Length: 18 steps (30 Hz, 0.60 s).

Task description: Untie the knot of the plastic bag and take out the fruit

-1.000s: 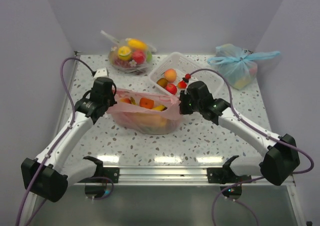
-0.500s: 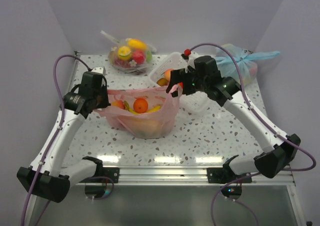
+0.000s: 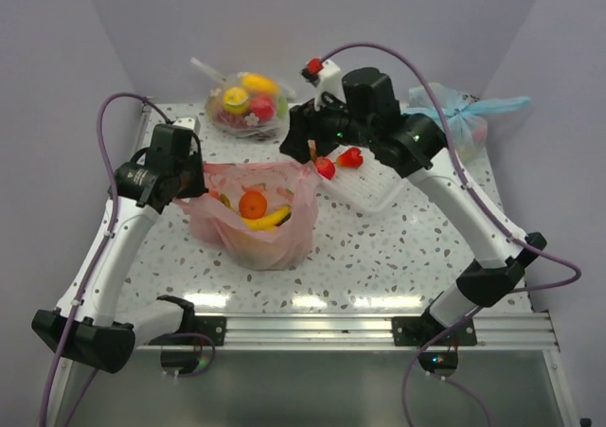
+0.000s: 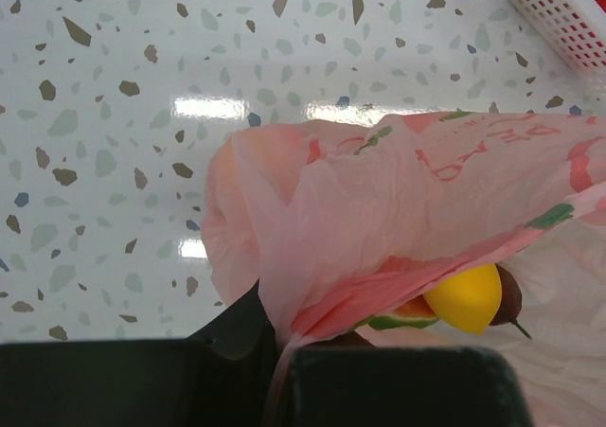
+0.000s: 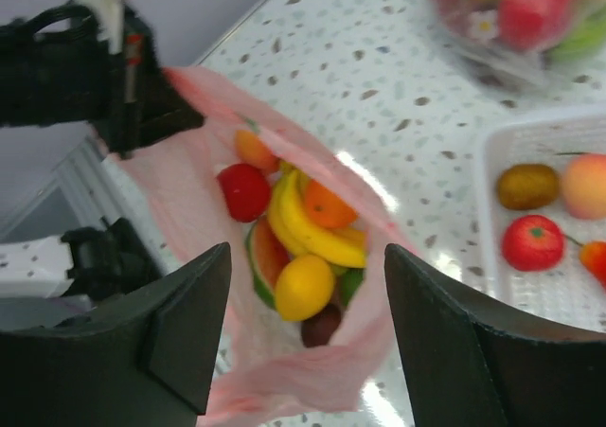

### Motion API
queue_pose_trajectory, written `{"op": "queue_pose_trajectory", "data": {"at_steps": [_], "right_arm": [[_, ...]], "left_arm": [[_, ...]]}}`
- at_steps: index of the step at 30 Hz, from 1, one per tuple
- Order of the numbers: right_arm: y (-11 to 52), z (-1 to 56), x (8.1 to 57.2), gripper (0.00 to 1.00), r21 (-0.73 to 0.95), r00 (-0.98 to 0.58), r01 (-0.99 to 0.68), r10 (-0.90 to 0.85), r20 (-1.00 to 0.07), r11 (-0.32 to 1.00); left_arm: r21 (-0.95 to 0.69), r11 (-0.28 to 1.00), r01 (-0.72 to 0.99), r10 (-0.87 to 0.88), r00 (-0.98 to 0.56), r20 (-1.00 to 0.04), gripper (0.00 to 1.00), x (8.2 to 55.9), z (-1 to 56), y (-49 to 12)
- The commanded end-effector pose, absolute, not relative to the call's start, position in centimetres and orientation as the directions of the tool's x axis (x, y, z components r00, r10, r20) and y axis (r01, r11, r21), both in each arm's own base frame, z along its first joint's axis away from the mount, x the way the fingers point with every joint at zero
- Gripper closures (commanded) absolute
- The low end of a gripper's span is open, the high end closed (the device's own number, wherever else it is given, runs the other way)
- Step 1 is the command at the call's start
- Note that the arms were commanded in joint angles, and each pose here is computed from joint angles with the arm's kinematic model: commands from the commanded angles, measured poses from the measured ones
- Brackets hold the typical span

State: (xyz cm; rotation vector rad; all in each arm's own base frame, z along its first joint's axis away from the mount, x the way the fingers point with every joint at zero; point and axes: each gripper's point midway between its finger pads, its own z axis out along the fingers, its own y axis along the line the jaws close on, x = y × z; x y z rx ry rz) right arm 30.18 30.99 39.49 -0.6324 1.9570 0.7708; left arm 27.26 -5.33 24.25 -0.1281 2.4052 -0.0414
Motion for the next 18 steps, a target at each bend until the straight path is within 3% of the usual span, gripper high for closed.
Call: {"op": "queue_pose_trajectory", "data": {"at_steps": [1, 3, 10, 13, 18], "right_arm": [[35.9, 38.8, 26.1, 0.32, 0.215, -0.402, -0.801, -0.236, -0.885, 0.559], [37.3, 36.8, 25.6, 0.37, 0.209, -0.415, -0.802, -0.269, -0.869, 0.559], [41.4, 26.0, 22.9, 0.37, 0.129, -0.416, -0.814, -0.412, -0.811, 0.567], [38.4, 16.4, 20.9, 0.32, 0.097, -0.491, -0.774, -0.496, -0.717, 0.626], [33.2, 8.9, 17.9, 0.3, 0.071, -0.558, -0.725, -0.524, -0.644, 0.685]], "left_arm": [[-0.095, 0.994, -0.046, -0.098, -0.731, -0.676, 1.0, 27.5, 24.6, -6.0], [-0.105, 0.994, -0.042, -0.102, -0.736, -0.67, 1.0, 27.4, 24.3, -6.2], [-0.112, 0.992, -0.058, -0.118, -0.742, -0.66, 1.0, 26.7, 21.6, -6.0], [-0.148, 0.986, -0.075, -0.154, -0.752, -0.641, 1.0, 26.0, 19.3, -6.4], [-0.22, 0.972, -0.077, -0.197, -0.778, -0.597, 1.0, 24.0, 15.6, -7.3]]}}
